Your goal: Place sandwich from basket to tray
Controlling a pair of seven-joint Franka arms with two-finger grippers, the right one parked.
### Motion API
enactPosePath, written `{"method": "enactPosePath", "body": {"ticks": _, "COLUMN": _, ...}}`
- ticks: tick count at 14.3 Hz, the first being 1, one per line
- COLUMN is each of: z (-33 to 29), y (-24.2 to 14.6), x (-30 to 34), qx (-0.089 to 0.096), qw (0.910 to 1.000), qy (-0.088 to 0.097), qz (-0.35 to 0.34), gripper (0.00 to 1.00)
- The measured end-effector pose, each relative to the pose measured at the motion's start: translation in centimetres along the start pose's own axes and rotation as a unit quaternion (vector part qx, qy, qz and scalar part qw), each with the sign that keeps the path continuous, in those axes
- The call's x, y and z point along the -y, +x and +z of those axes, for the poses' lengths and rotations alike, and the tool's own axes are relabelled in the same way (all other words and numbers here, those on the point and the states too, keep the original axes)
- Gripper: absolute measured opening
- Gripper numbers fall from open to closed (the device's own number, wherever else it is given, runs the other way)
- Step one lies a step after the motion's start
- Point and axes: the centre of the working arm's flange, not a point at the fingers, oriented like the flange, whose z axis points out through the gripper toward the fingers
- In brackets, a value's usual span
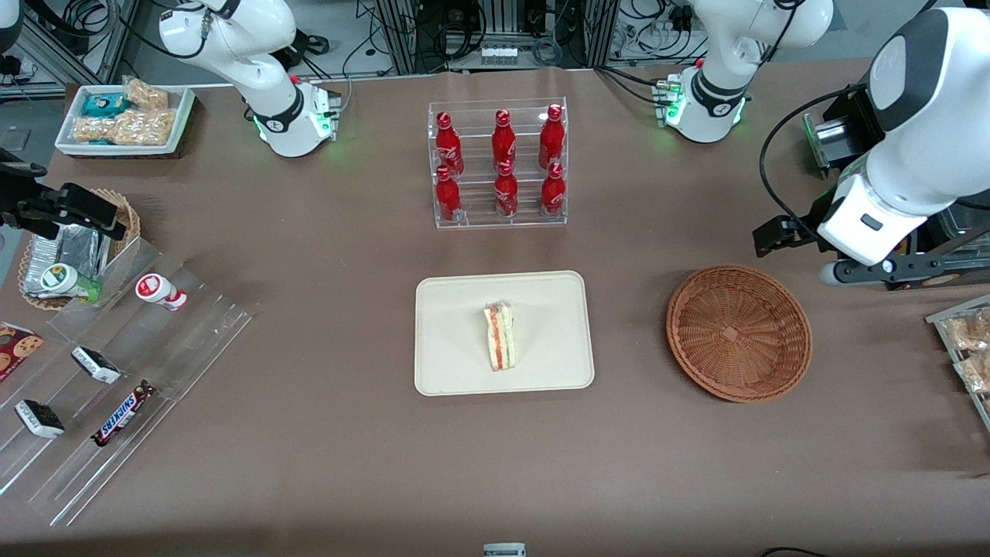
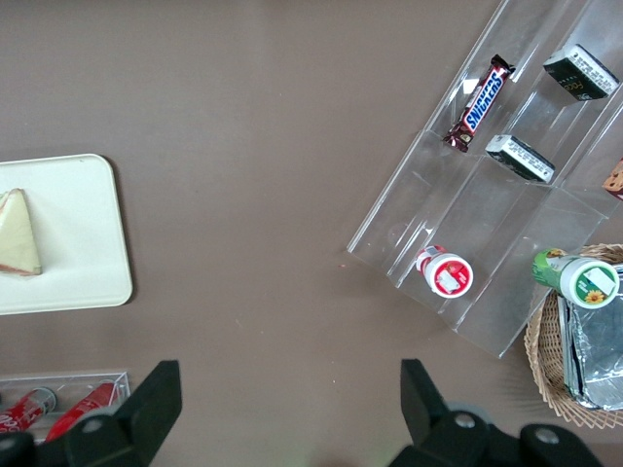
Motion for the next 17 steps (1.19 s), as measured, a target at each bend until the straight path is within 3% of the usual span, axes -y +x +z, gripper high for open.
{"method": "enactPosePath", "body": {"ticks": 11, "z": -3.5, "y": -2.5, "x": 0.4, "qx": -0.014, "qw": 0.9985, "qy": -0.01, "qz": 0.052, "gripper": 1.0}}
{"method": "enactPosePath", "body": {"ticks": 17, "z": -4.5, "y": -2.4, "x": 2.3, "qx": -0.024, "qw": 0.9987, "qy": -0.009, "qz": 0.043, "gripper": 1.0}}
